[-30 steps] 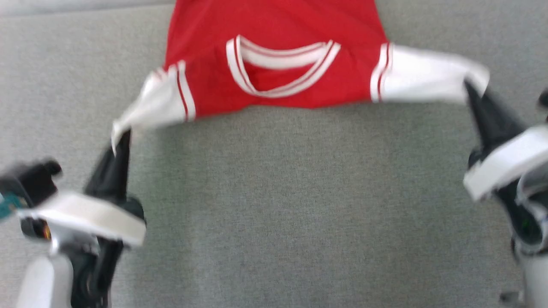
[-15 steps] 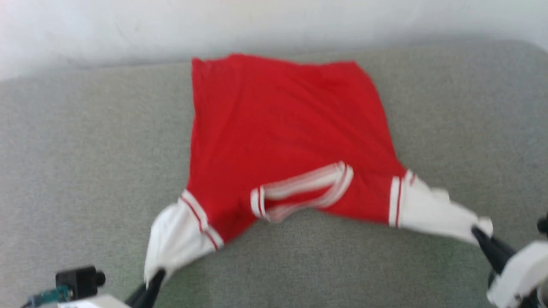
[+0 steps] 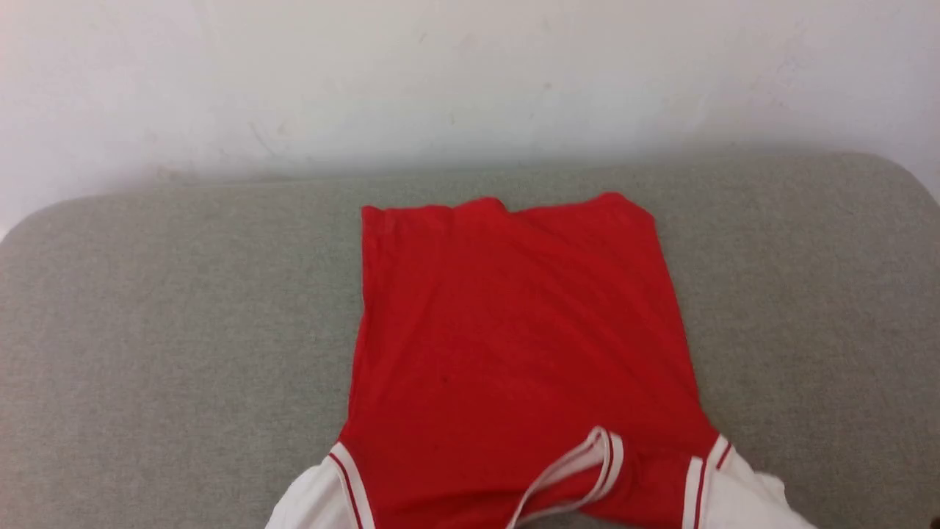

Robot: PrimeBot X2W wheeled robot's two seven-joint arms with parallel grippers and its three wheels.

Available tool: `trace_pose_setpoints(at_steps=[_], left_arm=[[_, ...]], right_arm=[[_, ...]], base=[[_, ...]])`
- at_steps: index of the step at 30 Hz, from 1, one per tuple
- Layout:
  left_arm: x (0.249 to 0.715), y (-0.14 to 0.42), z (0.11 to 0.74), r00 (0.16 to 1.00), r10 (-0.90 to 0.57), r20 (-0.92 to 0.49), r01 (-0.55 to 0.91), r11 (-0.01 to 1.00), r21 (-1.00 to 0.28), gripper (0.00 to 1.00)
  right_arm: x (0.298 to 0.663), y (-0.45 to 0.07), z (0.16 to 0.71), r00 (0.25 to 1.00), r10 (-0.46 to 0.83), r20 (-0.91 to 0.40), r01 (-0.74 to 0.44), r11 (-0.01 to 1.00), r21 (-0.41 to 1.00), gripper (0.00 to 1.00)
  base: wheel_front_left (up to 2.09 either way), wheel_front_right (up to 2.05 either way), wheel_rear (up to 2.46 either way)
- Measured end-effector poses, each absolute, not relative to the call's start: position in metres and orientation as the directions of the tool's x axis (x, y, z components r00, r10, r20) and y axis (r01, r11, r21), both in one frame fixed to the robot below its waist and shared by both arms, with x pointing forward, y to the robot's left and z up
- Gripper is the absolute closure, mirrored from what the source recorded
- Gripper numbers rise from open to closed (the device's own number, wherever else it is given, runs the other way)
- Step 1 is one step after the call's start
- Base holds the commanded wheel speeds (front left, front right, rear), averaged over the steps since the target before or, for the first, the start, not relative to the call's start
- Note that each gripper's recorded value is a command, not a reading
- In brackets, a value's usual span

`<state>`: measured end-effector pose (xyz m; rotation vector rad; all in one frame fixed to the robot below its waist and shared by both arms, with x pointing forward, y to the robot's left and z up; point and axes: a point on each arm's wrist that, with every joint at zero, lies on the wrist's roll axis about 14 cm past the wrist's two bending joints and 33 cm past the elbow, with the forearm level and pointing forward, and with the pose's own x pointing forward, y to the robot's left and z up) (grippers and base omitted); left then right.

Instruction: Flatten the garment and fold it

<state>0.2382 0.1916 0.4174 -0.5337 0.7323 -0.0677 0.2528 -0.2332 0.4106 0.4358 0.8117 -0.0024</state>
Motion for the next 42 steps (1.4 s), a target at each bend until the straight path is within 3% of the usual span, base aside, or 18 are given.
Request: trace_pose_setpoints(at_steps=[4,11,12,13,18,23,26,29,34,42], left_arm=[[0.231,0.197,0.426,0.766,-0.215,-0.605,-0.137,0.866,-0.481,1.00],[0.239,0.193,0.443,0.810,-0.209,-0.548,-0.101,0.871,-0.481,1.00],[0.241,0.192,0.445,0.816,-0.208,-0.539,-0.096,0.870,-0.483,1.00],[0.243,0.192,0.447,0.824,-0.207,-0.528,-0.091,0.870,-0.484,1.00],[0.266,0.188,0.465,0.875,-0.199,-0.441,-0.054,0.865,-0.498,1.00],[0.288,0.186,0.481,0.913,-0.193,-0.359,-0.012,0.868,-0.496,1.00],[0.301,0.185,0.482,0.919,-0.192,-0.345,0.001,0.874,-0.486,1.00],[0.314,0.180,0.481,0.918,-0.211,-0.334,0.024,0.874,-0.486,1.00],[0.334,0.171,0.472,0.911,-0.241,-0.335,0.048,0.868,-0.494,1.00],[0.352,0.170,0.449,0.897,-0.244,-0.369,0.027,0.863,-0.505,1.00]], right_arm=[[0.235,-0.232,0.409,0.666,0.176,-0.725,0.189,0.900,0.392,1.00],[0.236,-0.226,0.410,0.666,0.178,-0.724,0.178,0.905,0.386,0.98],[0.238,-0.223,0.409,0.669,0.181,-0.721,0.174,0.905,0.389,0.76],[0.240,-0.221,0.410,0.674,0.182,-0.716,0.169,0.905,0.389,0.00],[0.276,-0.214,0.428,0.752,0.179,-0.635,0.091,0.925,0.369,0.00],[0.364,-0.216,0.525,0.945,0.152,-0.289,-0.075,0.962,0.262,0.00],[0.410,-0.211,0.584,0.983,0.160,-0.089,-0.144,0.976,0.163,0.00],[0.446,-0.203,0.619,0.983,0.183,0.005,-0.183,0.981,0.057,0.00],[0.504,-0.192,0.604,0.976,0.191,-0.104,-0.194,0.981,-0.021,0.00],[0.569,-0.181,0.527,0.906,0.149,-0.396,-0.186,0.981,-0.057,0.00]], base=[[0.00,0.00,0.00],[0.00,0.00,0.00],[0.00,0.00,0.00],[0.00,0.00,0.00],[0.00,0.00,0.00],[0.00,0.00,0.00],[0.00,0.00,0.00],[0.00,0.00,0.00],[0.00,0.00,0.00],[0.00,0.00,0.00]])
